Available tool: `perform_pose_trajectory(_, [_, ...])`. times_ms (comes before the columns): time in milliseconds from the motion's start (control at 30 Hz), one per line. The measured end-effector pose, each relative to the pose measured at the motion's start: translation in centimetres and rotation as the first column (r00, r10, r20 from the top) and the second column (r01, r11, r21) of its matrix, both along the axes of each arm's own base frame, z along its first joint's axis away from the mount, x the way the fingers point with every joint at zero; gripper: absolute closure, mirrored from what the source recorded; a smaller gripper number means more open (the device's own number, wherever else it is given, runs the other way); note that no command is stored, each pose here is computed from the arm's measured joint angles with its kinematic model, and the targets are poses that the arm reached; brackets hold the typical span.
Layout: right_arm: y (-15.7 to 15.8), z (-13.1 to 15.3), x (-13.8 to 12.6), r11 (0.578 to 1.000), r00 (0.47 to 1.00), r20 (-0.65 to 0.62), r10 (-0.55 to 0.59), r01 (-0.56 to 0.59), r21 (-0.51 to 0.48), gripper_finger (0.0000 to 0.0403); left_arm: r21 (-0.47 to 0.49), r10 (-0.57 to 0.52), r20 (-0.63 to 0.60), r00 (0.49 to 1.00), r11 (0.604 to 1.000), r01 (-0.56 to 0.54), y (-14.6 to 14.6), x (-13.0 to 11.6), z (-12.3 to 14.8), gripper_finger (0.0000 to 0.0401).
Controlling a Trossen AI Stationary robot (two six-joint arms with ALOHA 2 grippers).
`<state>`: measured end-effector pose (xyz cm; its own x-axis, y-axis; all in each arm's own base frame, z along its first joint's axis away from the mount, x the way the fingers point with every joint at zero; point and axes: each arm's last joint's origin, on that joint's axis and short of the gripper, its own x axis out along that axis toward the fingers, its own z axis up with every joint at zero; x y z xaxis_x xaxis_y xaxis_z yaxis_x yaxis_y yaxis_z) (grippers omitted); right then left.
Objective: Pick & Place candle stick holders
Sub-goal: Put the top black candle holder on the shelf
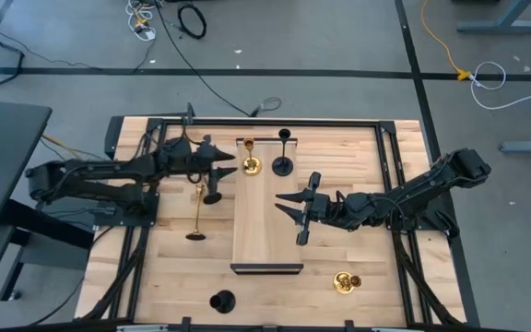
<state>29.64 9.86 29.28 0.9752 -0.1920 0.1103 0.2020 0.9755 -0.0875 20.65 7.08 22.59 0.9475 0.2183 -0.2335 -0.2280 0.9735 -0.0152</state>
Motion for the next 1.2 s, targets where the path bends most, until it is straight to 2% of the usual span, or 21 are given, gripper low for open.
perform_pose_trajectory(167, [0.0, 0.0, 0.0, 1.000, 1.000, 0.000, 0.000, 0.000, 0.000, 0.0307, -0.002, 0.058, -0.121, 0.991, 0.998, -0.059, -0.6, -2.3, 0.2, 0.0211])
perform_pose_trajectory(300, [0.0, 0.0, 0.0, 1.000, 1.000, 0.000, 0.001, -0.001, 0.001, 0.0307, -0.056, 0.138, -0.145, 0.980, 0.988, -0.147, -1.1, -4.0, 0.6, 0.0211])
perform_pose_trajectory(367, [0.0, 0.0, 0.0, 1.000, 1.000, 0.000, 0.000, 0.000, 0.001, 0.0307, -0.091, 0.186, -0.158, 0.970, 0.975, -0.202, -1.2, -4.9, 0.7, 0.0211])
perform_pose_trajectory(433, [0.0, 0.0, 0.0, 1.000, 1.000, -0.001, 0.000, 0.000, 0.000, 0.0307, -0.148, 0.267, -0.173, 0.948, 0.945, -0.293, -1.3, -5.6, 0.7, 0.0211])
perform_pose_trajectory(467, [0.0, 0.0, 0.0, 1.000, 1.000, -0.001, 0.000, 0.000, -0.001, 0.0307, -0.193, 0.325, -0.189, 0.927, 0.913, -0.360, -1.3, -6.0, 0.5, 0.0211])
perform_pose_trajectory(567, [0.0, 0.0, 0.0, 1.000, 1.000, -0.001, 0.000, 0.000, -0.003, 0.0307, -0.325, 0.459, -0.270, 0.846, 0.784, -0.529, -1.3, -7.0, -0.4, 0.0211])
perform_pose_trajectory(667, [0.0, 0.0, 0.0, 1.000, 1.000, -0.001, 0.000, 0.000, -0.004, 0.0307, -0.418, 0.518, -0.370, 0.771, 0.649, -0.636, -1.3, -7.9, -1.3, 0.0211])
perform_pose_trajectory(767, [0.0, 0.0, 0.0, 1.000, 1.000, -0.001, 0.000, 0.000, -0.004, 0.0307, -0.495, 0.570, -0.446, 0.690, 0.486, -0.721, -1.1, -8.5, -2.0, 0.0211])
perform_pose_trajectory(800, [0.0, 0.0, 0.0, 1.000, 1.000, -0.001, 0.000, 0.000, -0.004, 0.0307, -0.516, 0.583, -0.455, 0.673, 0.443, -0.733, -1.1, -8.7, -2.1, 0.0211])
perform_pose_trajectory(833, [0.0, 0.0, 0.0, 1.000, 1.000, -0.001, 0.001, -0.001, -0.004, 0.0307, -0.535, 0.591, -0.457, 0.664, 0.414, -0.737, -1.0, -8.7, -2.1, 0.0211])
perform_pose_trajectory(1000, [0.0, 0.0, 0.0, 1.000, 1.000, 0.004, 0.006, -0.006, 0.018, 0.0307, -0.617, 0.616, -0.426, 0.663, 0.338, -0.711, -0.9, -8.5, -1.9, 0.0211])
perform_pose_trajectory(1133, [0.2, 0.0, -0.1, 0.999, 1.000, 0.008, 0.016, -0.016, 0.041, 0.0307, -0.679, 0.645, -0.444, 0.622, 0.210, -0.703, -0.7, -8.2, -2.1, 0.0211])
perform_pose_trajectory(1200, [0.6, 0.0, -0.2, 0.999, 1.000, 0.008, 0.027, -0.027, 0.043, 0.0307, -0.672, 0.654, -0.468, 0.594, 0.172, -0.720, -0.6, -7.9, -2.5, 0.0211])
